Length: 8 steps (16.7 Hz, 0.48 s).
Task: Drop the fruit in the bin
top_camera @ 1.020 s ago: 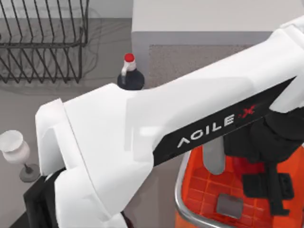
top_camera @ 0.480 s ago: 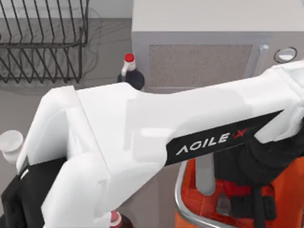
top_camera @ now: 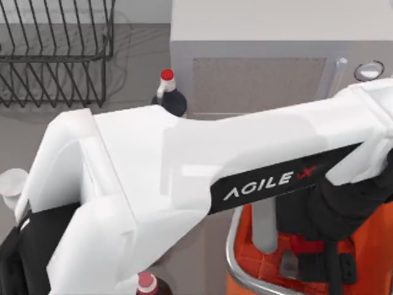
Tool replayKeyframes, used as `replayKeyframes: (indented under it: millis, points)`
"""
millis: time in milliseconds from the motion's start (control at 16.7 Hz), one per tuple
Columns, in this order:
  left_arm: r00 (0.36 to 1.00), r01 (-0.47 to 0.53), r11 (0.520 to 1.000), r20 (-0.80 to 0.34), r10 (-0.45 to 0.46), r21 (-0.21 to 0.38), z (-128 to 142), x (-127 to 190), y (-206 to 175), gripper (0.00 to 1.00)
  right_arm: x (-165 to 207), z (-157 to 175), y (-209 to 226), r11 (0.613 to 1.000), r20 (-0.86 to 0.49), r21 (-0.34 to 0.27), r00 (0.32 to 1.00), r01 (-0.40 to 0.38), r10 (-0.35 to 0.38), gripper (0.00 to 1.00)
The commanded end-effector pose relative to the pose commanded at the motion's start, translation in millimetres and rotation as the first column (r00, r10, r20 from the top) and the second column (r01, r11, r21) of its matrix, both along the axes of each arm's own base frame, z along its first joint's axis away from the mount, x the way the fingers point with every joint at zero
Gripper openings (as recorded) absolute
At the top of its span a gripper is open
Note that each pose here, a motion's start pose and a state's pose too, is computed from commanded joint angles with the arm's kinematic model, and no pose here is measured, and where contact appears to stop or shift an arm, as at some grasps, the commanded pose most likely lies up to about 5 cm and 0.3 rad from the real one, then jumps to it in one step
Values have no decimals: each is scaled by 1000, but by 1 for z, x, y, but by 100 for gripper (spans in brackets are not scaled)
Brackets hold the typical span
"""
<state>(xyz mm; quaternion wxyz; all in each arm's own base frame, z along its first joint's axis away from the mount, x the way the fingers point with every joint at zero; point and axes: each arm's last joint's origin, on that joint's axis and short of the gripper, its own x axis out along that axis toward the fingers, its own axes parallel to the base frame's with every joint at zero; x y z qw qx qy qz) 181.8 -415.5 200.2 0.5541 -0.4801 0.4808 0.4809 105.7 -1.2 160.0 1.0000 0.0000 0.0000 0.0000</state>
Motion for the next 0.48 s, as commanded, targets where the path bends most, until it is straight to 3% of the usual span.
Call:
replayKeyframes:
  millis: [480]
  points:
    - [1000,0,1000,0,0,0,0,0,0,83,0,0,0,1000,0,0,1000,0,0,100]
